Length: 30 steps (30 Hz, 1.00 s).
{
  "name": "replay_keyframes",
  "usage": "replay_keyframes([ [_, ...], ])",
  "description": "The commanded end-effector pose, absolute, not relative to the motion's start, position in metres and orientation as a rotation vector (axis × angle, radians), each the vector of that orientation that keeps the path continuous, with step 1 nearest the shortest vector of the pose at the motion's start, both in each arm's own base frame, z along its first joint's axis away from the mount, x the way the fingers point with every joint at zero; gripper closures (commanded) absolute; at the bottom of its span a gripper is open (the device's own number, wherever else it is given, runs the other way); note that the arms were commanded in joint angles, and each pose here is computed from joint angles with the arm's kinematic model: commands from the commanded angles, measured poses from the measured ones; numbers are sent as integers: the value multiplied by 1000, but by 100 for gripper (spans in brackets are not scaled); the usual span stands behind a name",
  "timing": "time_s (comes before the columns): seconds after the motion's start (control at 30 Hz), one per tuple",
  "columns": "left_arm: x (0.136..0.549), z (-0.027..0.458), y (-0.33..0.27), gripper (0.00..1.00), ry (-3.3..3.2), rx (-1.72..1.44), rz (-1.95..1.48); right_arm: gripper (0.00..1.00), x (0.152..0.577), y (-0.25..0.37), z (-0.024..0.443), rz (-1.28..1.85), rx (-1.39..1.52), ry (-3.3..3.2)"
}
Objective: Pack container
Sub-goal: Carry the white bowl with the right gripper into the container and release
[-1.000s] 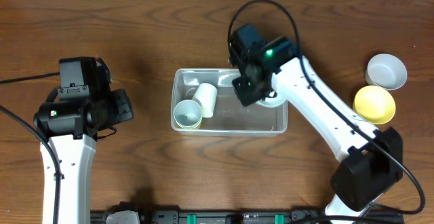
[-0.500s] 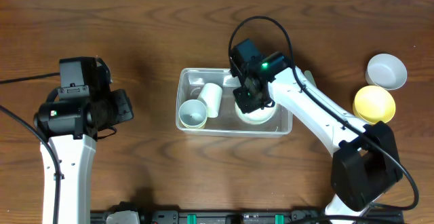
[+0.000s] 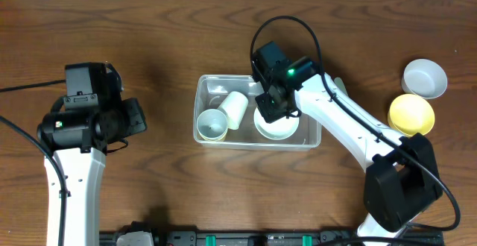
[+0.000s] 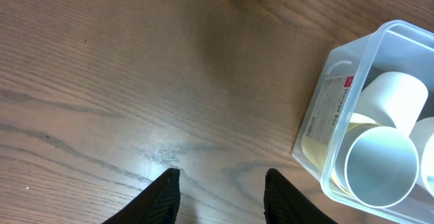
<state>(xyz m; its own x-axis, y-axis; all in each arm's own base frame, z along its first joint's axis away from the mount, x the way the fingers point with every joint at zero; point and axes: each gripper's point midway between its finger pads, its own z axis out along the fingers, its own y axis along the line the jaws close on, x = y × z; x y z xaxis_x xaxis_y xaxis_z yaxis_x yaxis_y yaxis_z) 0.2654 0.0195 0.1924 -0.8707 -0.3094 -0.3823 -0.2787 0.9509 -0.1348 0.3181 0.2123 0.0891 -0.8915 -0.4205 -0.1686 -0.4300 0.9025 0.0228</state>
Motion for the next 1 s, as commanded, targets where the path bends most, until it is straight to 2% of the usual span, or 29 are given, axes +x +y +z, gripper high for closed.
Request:
replay_keyframes([
  [0.0, 266, 192, 19, 59, 2703, -400, -113, 70, 312, 210, 86, 53, -680, 2923],
  [0.2, 266, 192, 19, 59, 2703, -400, -113, 94, 309, 207, 82, 43, -678, 2939],
  [0.23, 266, 192, 19, 59, 2703, -400, -113, 95, 309, 207, 79, 42, -676, 2941],
  [0.5, 266, 192, 19, 59, 2703, -400, -113, 95, 313, 189, 47, 16, -619, 2964],
  [0.8, 265, 192, 19, 59, 2707, -401, -113, 93, 345, 145, 51, -217, -411, 2904],
  [0.97, 265, 192, 19, 59, 2707, -401, -113, 92, 350, 132, 51, -226, -345, 2915],
])
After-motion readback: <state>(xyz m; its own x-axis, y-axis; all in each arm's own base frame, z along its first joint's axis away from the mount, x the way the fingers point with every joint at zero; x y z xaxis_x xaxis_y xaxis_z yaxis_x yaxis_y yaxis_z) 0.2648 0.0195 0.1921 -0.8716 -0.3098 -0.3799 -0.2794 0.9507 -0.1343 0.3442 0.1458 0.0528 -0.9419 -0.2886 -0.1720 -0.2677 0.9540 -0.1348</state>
